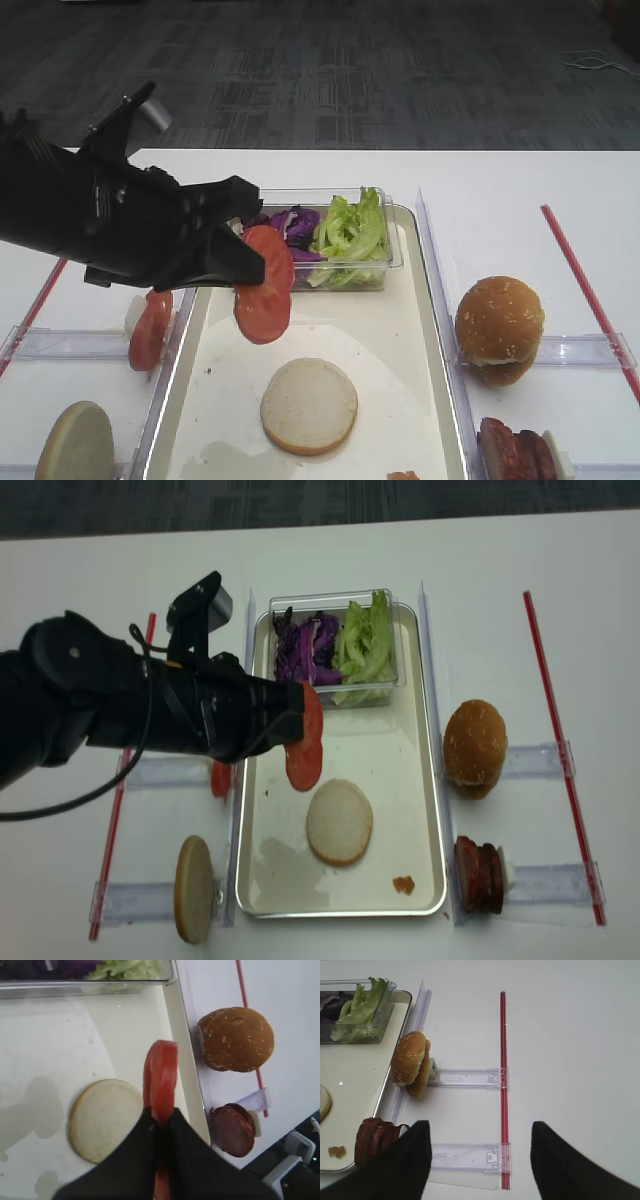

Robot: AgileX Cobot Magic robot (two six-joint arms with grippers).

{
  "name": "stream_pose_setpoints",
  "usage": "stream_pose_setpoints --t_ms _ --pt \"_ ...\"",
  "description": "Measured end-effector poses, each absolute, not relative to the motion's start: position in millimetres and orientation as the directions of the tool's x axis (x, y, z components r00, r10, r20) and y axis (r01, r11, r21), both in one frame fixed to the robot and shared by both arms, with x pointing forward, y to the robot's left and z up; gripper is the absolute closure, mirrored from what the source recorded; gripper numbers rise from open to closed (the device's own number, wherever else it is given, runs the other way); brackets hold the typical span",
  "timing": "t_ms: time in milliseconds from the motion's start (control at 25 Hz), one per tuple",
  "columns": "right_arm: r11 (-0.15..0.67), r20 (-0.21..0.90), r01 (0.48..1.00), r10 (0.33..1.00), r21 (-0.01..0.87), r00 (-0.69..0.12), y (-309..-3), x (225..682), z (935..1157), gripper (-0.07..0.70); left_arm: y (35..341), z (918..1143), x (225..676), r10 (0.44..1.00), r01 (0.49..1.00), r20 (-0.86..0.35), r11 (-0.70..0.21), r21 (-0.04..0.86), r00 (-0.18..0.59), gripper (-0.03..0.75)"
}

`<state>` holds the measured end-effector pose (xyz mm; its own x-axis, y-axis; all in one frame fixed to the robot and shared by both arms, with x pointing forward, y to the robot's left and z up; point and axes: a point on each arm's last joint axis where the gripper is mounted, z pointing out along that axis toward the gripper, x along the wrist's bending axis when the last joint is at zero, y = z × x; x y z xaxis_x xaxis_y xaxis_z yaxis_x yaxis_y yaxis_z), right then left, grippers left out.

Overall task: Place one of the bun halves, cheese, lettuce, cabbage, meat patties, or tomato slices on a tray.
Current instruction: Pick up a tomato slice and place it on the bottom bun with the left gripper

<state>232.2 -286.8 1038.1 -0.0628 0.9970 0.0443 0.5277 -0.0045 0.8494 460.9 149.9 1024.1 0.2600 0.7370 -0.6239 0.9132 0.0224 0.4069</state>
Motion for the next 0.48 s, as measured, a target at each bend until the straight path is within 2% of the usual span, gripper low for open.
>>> stream_pose_setpoints --t_ms 200,480 --pt "-0.005 0.044 0.528 0.997 0.849 -0.063 -286.8 232.2 1038.1 0.179 142.4 1018.7 464.4 0.689 0.915 -0.667 0.012 0.403 0.284 0.704" --pt "-0.005 0.044 0.528 0.997 0.849 -0.063 -286.8 232.2 1038.1 0.179 142.0 998.6 454.7 0.641 0.930 -0.726 0.050 0.364 0.249 0.704"
